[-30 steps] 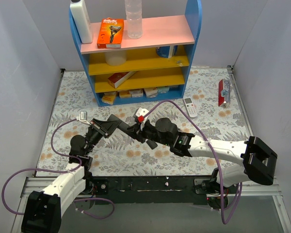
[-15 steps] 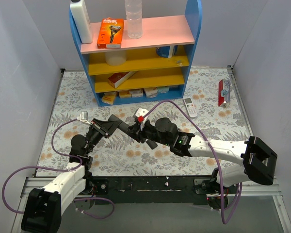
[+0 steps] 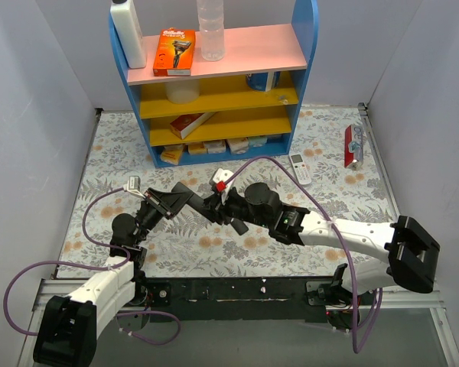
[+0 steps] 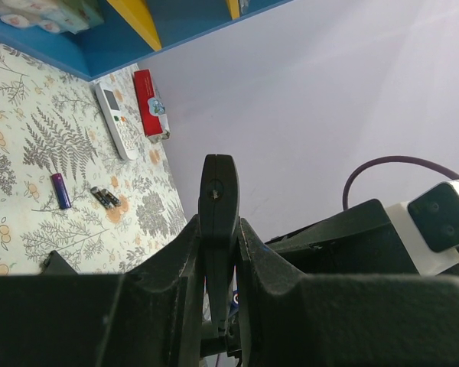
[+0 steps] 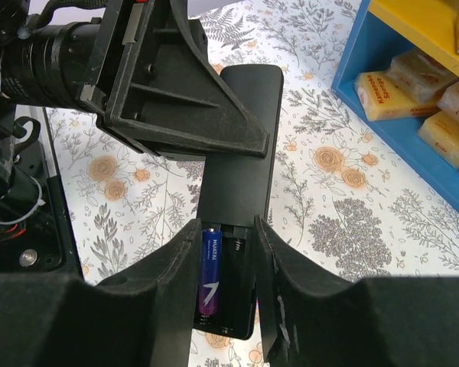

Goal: Load the batteries into the remote control
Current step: Load the battery into the remote control.

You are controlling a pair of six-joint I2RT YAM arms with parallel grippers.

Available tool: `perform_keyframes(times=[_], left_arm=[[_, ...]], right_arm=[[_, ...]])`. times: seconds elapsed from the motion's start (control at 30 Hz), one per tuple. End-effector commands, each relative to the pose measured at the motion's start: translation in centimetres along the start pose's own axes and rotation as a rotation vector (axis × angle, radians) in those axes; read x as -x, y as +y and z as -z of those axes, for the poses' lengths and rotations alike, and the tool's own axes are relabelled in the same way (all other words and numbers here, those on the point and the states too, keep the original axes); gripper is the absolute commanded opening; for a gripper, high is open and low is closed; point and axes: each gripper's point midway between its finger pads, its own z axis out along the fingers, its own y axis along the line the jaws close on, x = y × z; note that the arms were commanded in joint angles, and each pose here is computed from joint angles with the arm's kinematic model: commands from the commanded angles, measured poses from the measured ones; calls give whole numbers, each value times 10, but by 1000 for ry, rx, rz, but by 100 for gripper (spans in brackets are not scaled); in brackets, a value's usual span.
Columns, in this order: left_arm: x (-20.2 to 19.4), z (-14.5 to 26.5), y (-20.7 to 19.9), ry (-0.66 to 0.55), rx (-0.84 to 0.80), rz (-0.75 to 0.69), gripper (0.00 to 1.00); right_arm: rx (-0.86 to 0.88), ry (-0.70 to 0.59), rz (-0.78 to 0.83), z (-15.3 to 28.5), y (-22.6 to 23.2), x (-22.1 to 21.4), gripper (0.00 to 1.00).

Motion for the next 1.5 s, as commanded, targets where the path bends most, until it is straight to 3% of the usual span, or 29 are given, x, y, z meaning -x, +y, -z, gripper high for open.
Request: perform_keyframes(times=[0.0,0.37,0.67,0.97,1.47], left_arm=[[-3,1,-8,16,-34,-8,0],[-3,1,-8,17,-30,-3,0],[-2,-1,-9,23,-18,-5,0],[1,-5,-8,21,9,-24,0],[0,-6,-7,27,13,-25,0]], right_arm=[[-9,-84,17,11,-2,44,41],[0,17,16,17,0,38,49],[-62,162,14,15,-11,33,36],[-11,300,-10,7,-1,21,36],[8,343,-15,-2,3,14,36]])
